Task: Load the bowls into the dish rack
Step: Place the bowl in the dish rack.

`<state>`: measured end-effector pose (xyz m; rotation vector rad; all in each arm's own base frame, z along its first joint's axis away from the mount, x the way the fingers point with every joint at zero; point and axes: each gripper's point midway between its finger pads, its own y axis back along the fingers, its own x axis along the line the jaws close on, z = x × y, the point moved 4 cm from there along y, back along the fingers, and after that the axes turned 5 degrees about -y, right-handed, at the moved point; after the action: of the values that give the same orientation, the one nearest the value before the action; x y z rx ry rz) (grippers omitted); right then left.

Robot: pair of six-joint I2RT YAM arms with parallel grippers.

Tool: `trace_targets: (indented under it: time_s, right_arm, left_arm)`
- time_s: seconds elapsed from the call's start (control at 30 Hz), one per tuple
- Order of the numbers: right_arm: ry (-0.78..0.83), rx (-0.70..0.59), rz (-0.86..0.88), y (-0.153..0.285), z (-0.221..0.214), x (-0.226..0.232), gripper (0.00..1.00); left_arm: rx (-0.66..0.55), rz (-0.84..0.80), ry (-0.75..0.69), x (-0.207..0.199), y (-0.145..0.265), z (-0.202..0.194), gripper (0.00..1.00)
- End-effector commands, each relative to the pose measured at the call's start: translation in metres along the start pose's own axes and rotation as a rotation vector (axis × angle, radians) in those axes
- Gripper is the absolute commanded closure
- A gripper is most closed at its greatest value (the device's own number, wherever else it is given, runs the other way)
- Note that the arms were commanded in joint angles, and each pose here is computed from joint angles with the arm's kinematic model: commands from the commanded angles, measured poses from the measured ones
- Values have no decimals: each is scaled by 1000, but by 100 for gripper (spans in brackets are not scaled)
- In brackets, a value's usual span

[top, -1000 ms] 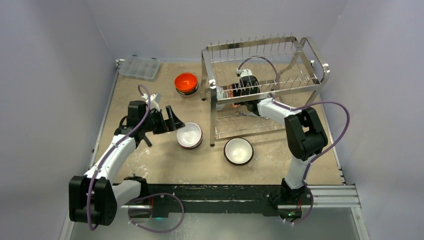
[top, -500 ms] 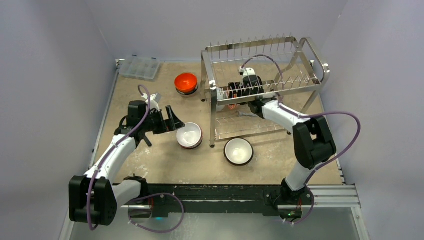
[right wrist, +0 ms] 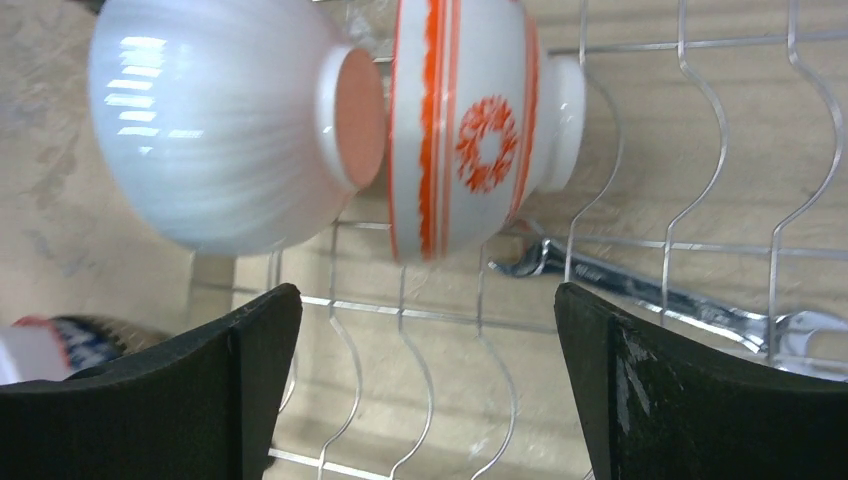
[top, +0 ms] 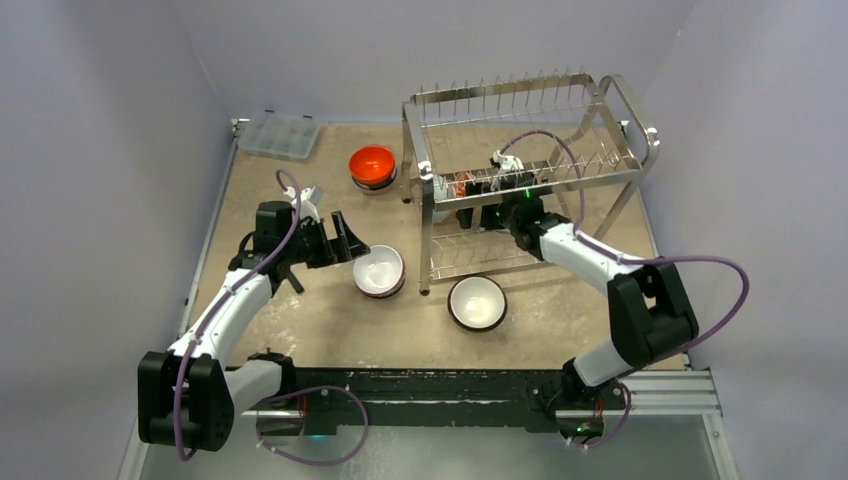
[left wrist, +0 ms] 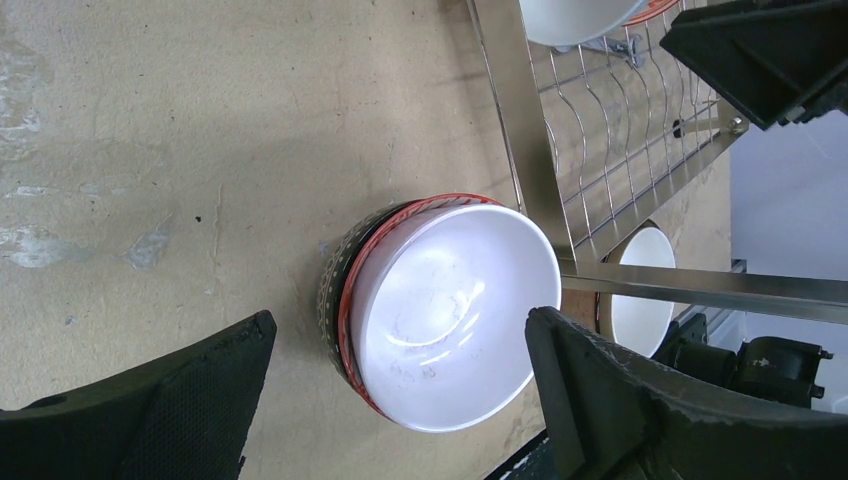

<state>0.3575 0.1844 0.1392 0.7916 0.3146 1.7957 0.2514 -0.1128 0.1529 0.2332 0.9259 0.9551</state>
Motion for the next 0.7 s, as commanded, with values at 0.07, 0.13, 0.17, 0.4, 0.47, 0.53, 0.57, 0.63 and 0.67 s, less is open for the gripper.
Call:
trace_targets:
  time_s: [0.07,0.13,0.17,0.4,0.47,0.53,0.57,0.63,0.67]
  right_arm:
    - [-108,-60,141,26,2,21,1]
    - [-134,-50,164,30,-4,23,1]
    - [-142,-42,181,31,-8,25,1]
    - [-222,2,276,46,-35,30,1]
    - [-245,5,307,51,-39,32,1]
    - [-265,1,333,58,-42,35,1]
    - [-272,-2,341,62,-42,35,1]
    - [-281,-4,355,69,-43,37,1]
    - [-286,3,358,72,-46,36,2]
  left_arm:
    - [-15,-34,-7,-2,-2,1,11]
    - [-14,-32,-4,-2,-2,1,13]
    - [-14,-31,-3,-2,-2,1,14]
    - [-5,31,14,7,-5,3,18]
    - [-16,53,25,9,-7,7,19]
    - [-33,78,46,12,-10,14,18]
    - [-44,87,58,13,-12,19,18]
    - [-68,92,79,13,-17,31,16]
    - [-80,89,91,12,-20,38,15]
